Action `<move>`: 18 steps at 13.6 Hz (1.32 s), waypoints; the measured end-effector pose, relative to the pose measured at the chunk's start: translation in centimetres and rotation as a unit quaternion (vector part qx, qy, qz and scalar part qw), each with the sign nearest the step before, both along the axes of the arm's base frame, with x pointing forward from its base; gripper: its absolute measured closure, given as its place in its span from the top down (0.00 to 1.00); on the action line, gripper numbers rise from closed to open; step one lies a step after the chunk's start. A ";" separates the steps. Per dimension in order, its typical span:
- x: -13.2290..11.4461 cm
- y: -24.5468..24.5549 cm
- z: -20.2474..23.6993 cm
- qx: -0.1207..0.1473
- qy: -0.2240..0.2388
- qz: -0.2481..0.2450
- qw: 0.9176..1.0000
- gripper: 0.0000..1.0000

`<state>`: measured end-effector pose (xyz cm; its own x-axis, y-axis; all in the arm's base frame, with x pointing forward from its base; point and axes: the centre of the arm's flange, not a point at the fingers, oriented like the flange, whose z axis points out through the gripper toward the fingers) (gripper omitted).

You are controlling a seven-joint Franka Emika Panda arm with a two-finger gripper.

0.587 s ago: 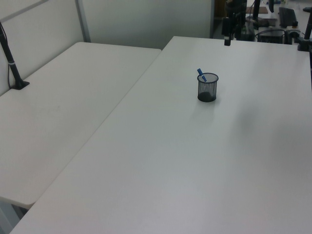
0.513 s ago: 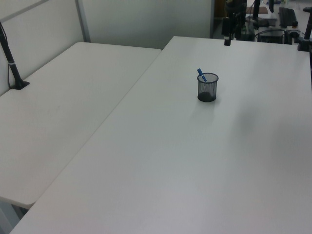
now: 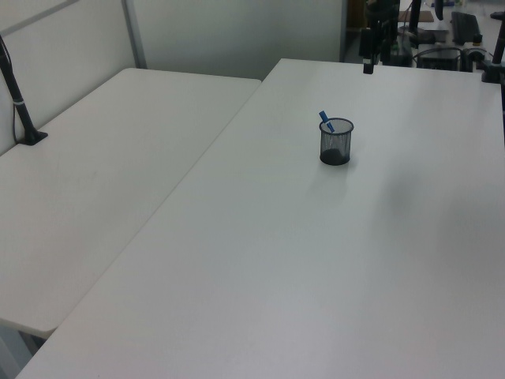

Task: Remove the marker
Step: 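Move the gripper toward the black mesh cup above the blue marker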

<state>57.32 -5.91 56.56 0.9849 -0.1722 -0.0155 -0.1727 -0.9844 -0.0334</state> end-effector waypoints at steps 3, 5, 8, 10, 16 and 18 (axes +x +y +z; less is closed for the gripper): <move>0.0 -0.2 0.0 0.000 0.000 -0.002 1.000 1.00; 0.0 -0.4 0.0 0.000 0.000 -0.003 1.000 1.00; -0.1 -0.6 0.0 0.000 0.000 -0.006 1.000 1.00; -0.1 -0.7 0.0 0.000 0.000 -0.006 1.000 1.00; 1.3 -0.6 -0.7 -0.006 -0.025 -0.004 1.000 1.00; 2.3 -0.8 -1.6 -0.010 -0.032 -0.006 0.999 1.00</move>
<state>59.62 -6.73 54.94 0.9817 -0.1834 0.0515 -0.1823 -0.9829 -0.0257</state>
